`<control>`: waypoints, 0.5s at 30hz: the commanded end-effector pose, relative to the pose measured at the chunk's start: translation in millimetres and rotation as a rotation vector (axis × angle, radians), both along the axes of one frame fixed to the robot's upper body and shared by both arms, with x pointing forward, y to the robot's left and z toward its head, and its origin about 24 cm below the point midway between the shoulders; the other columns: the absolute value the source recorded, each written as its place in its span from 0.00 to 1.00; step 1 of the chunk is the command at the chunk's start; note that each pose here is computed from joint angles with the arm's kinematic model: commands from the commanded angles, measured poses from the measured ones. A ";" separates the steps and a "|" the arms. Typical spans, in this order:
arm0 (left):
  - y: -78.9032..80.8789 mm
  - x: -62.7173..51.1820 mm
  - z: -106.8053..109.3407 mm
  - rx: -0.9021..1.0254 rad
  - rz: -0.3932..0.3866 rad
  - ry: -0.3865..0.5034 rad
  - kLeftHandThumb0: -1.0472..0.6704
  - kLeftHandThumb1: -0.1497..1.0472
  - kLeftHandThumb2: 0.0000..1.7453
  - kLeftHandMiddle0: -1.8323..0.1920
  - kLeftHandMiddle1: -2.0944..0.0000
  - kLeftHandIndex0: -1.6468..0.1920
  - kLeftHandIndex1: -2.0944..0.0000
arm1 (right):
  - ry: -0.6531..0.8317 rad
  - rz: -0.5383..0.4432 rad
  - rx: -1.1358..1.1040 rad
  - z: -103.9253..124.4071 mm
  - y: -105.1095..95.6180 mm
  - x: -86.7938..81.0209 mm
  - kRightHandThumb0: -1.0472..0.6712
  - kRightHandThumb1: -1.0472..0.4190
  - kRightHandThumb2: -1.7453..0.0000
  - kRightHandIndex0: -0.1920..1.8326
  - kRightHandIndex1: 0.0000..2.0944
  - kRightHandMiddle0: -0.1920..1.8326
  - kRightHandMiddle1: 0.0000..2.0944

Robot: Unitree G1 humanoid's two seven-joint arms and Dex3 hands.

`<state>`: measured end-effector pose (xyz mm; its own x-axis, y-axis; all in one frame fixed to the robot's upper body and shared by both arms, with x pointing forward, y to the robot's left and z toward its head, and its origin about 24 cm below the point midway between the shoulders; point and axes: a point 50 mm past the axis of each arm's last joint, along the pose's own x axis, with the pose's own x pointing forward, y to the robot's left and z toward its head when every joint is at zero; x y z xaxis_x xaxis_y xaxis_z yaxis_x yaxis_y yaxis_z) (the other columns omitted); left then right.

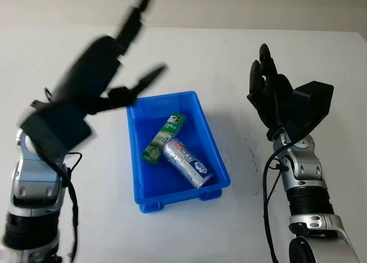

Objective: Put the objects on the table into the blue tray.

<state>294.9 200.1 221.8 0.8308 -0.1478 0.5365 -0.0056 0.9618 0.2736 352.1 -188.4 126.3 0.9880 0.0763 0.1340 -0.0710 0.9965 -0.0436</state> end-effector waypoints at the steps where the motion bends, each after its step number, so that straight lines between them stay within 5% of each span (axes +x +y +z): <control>1: 14.1 7.4 -10.9 -0.083 0.086 0.013 0.20 1.00 0.38 1.00 1.00 1.00 1.00 | -0.018 0.004 0.002 4.6 -0.2 0.1 0.19 0.00 0.59 0.00 0.00 0.00 0.00; 5: 33.1 17.7 -34.0 -0.130 0.163 0.071 0.18 1.00 0.37 1.00 1.00 1.00 1.00 | -0.039 0.011 -0.006 8.2 0.0 1.3 0.20 0.00 0.58 0.00 0.00 0.00 0.00; 15: 58.4 35.6 -62.0 -0.247 0.194 0.195 0.17 1.00 0.41 1.00 1.00 1.00 1.00 | -0.076 0.008 -0.021 15.0 -1.2 5.1 0.19 0.00 0.58 0.00 0.00 0.00 0.00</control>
<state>327.1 255.2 149.6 0.9323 0.1364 0.3348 -0.1618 0.9856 0.0488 355.1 -187.2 132.4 0.9804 0.0925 0.1741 -0.0830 0.9947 -0.0606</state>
